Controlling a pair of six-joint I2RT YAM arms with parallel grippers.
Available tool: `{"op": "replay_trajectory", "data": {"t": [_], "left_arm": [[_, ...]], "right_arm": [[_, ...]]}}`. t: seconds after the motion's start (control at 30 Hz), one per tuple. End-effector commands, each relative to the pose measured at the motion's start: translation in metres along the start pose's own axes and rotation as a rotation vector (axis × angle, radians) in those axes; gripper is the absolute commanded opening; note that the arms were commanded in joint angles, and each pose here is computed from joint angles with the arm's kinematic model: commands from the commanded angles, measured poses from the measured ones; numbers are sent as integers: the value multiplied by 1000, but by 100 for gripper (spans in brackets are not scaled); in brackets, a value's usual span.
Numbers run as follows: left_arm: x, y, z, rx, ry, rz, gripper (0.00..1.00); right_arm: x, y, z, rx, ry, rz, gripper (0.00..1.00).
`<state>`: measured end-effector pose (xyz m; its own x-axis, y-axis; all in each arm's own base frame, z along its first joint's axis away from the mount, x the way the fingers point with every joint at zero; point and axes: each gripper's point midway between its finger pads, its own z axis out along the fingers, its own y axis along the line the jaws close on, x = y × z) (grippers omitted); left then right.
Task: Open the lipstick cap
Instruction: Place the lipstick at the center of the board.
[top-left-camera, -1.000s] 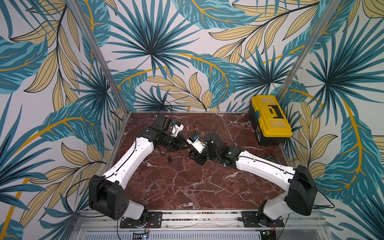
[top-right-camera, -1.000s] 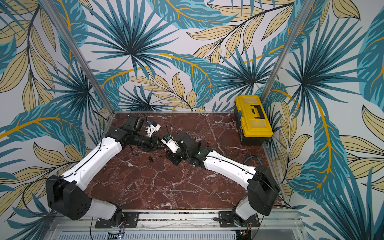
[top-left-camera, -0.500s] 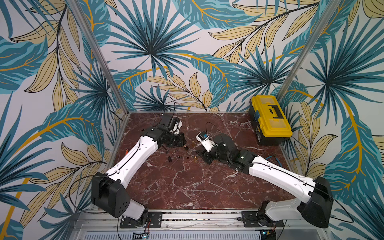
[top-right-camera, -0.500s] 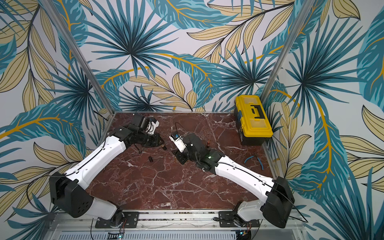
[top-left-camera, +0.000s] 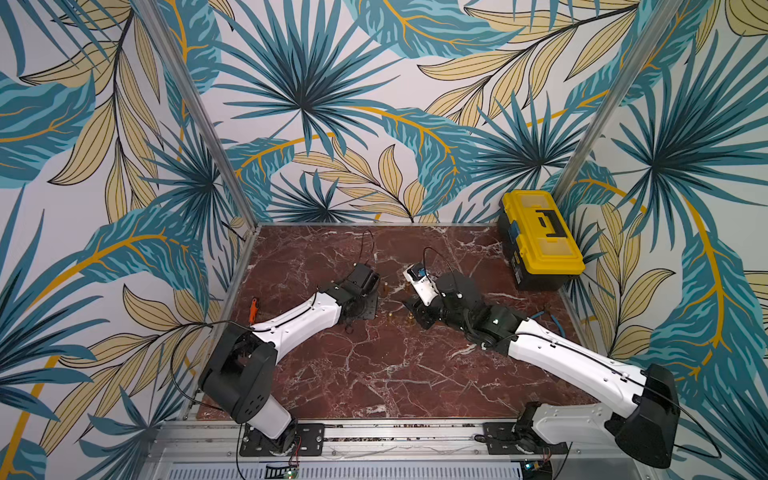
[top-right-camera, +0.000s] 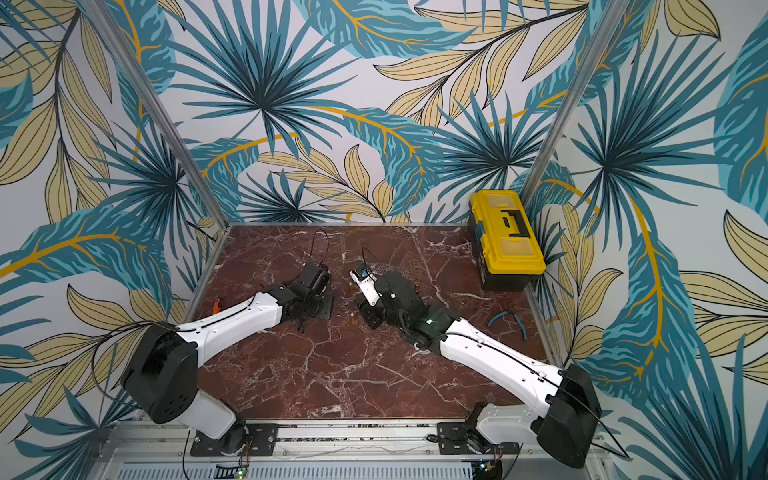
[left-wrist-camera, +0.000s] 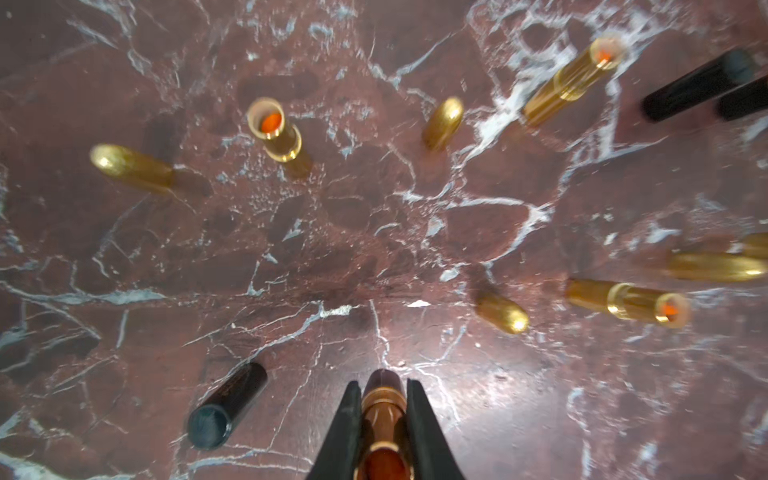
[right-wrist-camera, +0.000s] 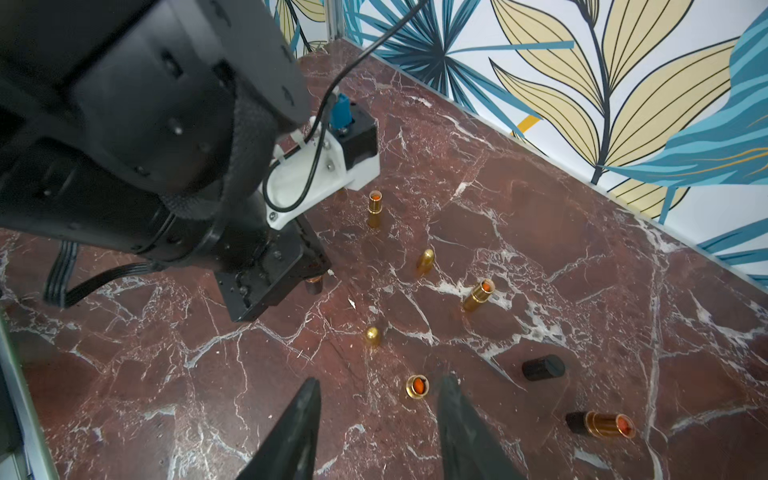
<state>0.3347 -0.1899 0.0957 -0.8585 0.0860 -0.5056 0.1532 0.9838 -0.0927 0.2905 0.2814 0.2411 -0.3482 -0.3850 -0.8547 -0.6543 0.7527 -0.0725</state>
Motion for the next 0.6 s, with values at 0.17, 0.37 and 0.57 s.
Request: {"op": "replay_trajectory", "data": {"t": [0.17,0.37,0.57], "left_arm": [[-14,6,10,-53,-124,-1,8],[-10,9,14,-57,-137,-1,8],[-3,7,27,-52,-114,4,8]], "right_arm": [[11,-3,4,17,41,-3,47],[11,-2,6,14,48,-8,47],[13,-1,8,12,56,-10,47]]}}
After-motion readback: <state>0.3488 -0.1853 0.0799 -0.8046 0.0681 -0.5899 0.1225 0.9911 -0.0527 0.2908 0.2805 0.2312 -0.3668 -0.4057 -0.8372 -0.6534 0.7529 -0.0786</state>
